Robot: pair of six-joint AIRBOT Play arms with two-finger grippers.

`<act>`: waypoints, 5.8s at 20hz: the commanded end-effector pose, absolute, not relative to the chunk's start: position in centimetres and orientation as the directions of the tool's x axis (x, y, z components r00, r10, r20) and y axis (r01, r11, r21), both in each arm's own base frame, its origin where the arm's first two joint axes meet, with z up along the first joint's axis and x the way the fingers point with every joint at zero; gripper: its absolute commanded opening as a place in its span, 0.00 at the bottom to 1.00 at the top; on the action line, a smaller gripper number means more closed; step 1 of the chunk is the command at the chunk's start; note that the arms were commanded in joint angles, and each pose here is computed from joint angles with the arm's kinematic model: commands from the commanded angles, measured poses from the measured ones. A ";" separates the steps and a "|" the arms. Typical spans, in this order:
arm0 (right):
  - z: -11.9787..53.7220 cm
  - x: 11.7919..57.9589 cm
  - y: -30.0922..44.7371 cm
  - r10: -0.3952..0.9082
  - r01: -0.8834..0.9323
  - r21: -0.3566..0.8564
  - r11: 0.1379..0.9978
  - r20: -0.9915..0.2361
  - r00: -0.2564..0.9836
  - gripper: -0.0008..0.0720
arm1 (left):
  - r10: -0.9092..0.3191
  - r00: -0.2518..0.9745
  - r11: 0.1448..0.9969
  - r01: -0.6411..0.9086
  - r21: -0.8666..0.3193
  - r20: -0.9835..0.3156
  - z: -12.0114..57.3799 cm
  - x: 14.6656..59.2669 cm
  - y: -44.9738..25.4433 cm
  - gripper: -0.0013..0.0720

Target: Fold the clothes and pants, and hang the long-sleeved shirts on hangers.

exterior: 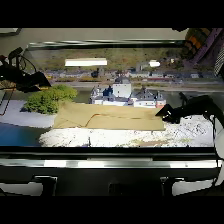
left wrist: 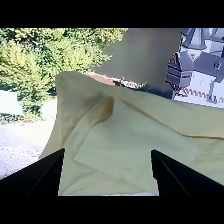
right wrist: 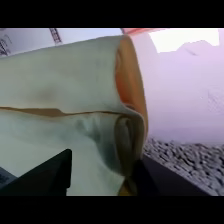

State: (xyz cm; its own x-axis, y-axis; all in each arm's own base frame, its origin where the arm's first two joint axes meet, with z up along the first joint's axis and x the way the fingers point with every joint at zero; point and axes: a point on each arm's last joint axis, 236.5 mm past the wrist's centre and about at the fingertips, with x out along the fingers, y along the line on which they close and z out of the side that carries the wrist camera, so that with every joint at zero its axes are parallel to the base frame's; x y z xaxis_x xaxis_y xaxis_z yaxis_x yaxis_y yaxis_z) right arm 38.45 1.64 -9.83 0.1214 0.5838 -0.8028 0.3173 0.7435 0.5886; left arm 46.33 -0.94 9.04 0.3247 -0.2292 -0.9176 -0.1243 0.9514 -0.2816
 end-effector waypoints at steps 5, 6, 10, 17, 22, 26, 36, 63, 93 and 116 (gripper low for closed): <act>-7.7 38.5 3.2 0.574 0.247 0.586 0.771 -0.809 0.126 0.05 | -0.254 0.303 0.946 -0.119 -0.301 -0.918 8.8 46.0 -1.6 0.26; -6.3 38.4 3.0 0.564 0.243 0.578 0.779 -0.815 0.132 0.05 | -0.277 0.292 0.940 -0.114 -0.321 -0.915 8.4 46.0 -2.3 0.10; -0.5 38.3 0.9 0.465 0.238 0.491 0.838 -0.871 0.160 0.05 | -0.441 0.228 0.878 -0.090 -0.469 -0.868 4.8 46.2 -8.6 0.04; 9.8 38.6 -1.0 0.345 0.204 0.414 0.887 -0.888 0.304 0.05 | -0.711 0.140 0.689 -0.063 -0.722 -0.690 -2.4 44.5 -28.4 0.04; 11.7 38.1 -1.2 0.322 0.218 0.404 0.889 -0.887 0.332 0.05 | -0.826 0.090 0.550 -0.087 -0.831 -0.556 -4.7 40.6 -41.6 0.04; 11.9 38.0 -1.2 0.322 0.219 0.405 0.888 -0.887 0.332 0.05 | -0.841 0.009 0.540 -0.067 -0.839 -0.541 -6.9 37.1 -47.5 0.04; 14.9 36.4 -1.4 0.277 0.193 0.373 0.908 -0.877 0.392 0.05 | -0.855 -0.043 0.519 -0.047 -0.854 -0.517 -8.6 35.7 -53.1 0.04; 8.9 40.2 34.2 0.654 -0.150 0.644 0.750 -0.691 0.308 0.05 | -0.364 0.309 0.920 -0.029 -0.391 -0.879 14.9 41.5 -4.8 0.04; 12.1 42.7 19.6 0.647 -0.091 0.657 0.748 -0.692 0.320 0.70 | -0.376 0.303 0.913 -0.038 -0.406 -0.876 14.9 41.4 -5.4 0.04; -9.8 40.6 17.5 0.700 0.151 0.704 0.694 -0.709 0.088 0.34 | -0.377 0.291 0.920 0.007 -0.393 -0.879 14.2 41.5 -5.4 0.04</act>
State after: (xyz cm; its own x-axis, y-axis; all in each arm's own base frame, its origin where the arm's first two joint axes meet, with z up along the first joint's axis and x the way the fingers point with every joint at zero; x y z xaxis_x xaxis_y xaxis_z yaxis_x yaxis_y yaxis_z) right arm 40.82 16.66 -9.66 0.0972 0.6924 -0.7150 0.1652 0.6972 0.6976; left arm 41.56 -5.35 14.55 0.2988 -0.3768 -0.8768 0.0070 0.9196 -0.3928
